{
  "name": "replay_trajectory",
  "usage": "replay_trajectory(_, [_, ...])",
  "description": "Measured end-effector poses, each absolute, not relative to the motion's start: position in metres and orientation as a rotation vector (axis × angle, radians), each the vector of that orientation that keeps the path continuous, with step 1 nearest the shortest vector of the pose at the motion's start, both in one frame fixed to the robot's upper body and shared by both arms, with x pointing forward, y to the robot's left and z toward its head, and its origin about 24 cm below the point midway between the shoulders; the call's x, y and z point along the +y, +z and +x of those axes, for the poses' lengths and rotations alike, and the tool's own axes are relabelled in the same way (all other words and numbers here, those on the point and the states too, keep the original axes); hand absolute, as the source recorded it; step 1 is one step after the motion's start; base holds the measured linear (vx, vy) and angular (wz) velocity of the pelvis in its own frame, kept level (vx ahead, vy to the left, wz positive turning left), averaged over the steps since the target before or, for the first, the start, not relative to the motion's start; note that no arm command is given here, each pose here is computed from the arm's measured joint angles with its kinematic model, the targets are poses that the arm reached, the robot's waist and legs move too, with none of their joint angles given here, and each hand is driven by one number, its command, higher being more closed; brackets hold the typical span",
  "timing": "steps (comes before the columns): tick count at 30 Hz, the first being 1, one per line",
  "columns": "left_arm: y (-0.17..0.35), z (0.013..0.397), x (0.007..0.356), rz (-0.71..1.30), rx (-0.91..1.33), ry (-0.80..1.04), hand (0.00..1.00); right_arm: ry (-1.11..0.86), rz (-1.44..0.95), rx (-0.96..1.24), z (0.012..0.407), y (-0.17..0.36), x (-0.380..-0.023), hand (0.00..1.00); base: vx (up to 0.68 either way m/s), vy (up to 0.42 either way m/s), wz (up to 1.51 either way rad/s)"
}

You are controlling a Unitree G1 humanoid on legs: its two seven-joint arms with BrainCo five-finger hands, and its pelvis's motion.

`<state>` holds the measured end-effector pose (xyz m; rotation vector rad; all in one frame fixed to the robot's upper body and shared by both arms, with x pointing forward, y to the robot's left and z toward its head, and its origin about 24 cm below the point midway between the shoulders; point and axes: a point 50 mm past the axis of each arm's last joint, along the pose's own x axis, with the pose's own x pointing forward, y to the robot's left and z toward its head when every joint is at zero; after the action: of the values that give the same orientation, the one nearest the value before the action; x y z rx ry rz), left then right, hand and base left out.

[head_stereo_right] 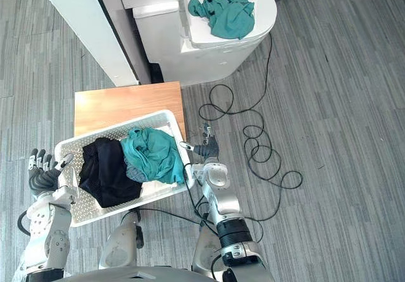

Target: Pick up the laundry basket with both hands and put the clothes into the washing machine.

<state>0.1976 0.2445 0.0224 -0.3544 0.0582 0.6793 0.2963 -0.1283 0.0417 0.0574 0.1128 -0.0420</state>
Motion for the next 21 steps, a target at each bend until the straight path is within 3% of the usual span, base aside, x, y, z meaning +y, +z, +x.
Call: replay_trajectory(21, [-0.016,0.186,0.25,-0.356,0.246,0.758,0.0,-0.049,0.055,0.126,0.294,0.038,-0.13,0.0,0.0,-0.001,0.0])
